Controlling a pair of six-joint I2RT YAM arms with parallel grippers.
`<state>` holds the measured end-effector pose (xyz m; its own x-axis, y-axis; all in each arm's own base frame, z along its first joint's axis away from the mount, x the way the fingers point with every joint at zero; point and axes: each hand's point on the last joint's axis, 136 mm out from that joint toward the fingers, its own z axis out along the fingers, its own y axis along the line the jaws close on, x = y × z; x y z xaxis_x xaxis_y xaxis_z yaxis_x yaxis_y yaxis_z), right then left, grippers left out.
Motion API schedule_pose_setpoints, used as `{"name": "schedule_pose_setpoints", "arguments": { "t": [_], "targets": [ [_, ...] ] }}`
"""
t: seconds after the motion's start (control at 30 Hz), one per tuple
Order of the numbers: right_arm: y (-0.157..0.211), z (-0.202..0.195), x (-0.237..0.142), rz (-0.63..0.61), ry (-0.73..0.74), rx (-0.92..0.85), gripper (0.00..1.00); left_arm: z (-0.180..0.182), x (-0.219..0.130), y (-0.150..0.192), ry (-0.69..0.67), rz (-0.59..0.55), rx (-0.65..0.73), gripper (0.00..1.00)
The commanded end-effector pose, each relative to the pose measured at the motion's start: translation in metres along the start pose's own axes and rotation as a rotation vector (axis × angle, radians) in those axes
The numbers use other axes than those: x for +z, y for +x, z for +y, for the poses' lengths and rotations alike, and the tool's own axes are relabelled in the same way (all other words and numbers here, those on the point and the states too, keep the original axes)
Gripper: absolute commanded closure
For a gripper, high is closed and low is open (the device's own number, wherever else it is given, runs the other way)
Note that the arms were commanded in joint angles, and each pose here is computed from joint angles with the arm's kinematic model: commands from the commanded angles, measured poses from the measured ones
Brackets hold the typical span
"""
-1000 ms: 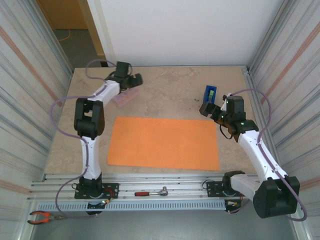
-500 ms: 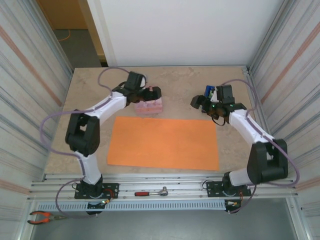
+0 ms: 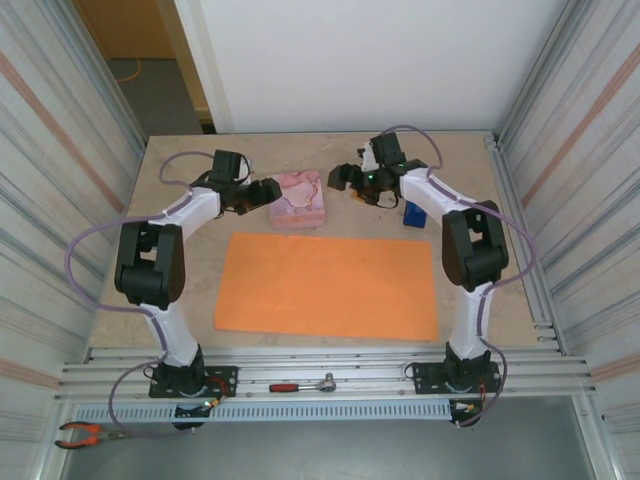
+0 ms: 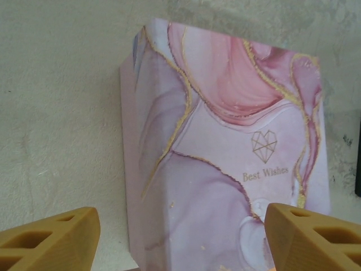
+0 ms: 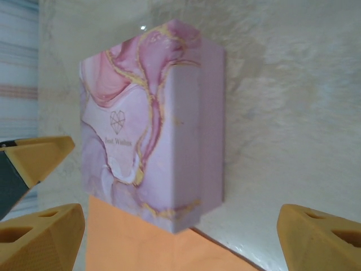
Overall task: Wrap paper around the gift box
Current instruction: Move the gift box to the top-center of the table, then pick up the gift box from the top-center of the table.
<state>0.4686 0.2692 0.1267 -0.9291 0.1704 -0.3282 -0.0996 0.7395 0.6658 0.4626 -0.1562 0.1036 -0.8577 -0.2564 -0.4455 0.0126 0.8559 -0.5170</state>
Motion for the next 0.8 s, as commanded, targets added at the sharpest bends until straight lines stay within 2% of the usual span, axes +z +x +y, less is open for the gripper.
{"name": "schedule_pose_setpoints", "arguments": {
  "t": [0.0,0.27,0.63,0.7,0.77],
  "targets": [
    [0.006,0.007,0.019,0.055,-0.002,0.035,0.12,-0.015,0.004,-0.001,0.08,0.032,0.043,0.22],
    [0.006,0.004,0.06,0.093,0.012,0.068,0.11,-0.014,0.022,-0.003,0.091,0.059,0.036,0.21],
    [0.021,-0.004,0.091,0.156,-0.013,0.13,0.26,-0.008,0.047,0.004,0.116,0.112,0.02,0.31],
    [0.023,-0.005,0.093,0.162,-0.015,0.137,0.28,-0.01,0.05,0.004,0.131,0.122,0.016,0.36],
    [0.02,0.002,0.092,0.155,-0.038,0.131,0.36,-0.016,0.051,0.004,0.162,0.13,0.017,0.44]
  ]
}}
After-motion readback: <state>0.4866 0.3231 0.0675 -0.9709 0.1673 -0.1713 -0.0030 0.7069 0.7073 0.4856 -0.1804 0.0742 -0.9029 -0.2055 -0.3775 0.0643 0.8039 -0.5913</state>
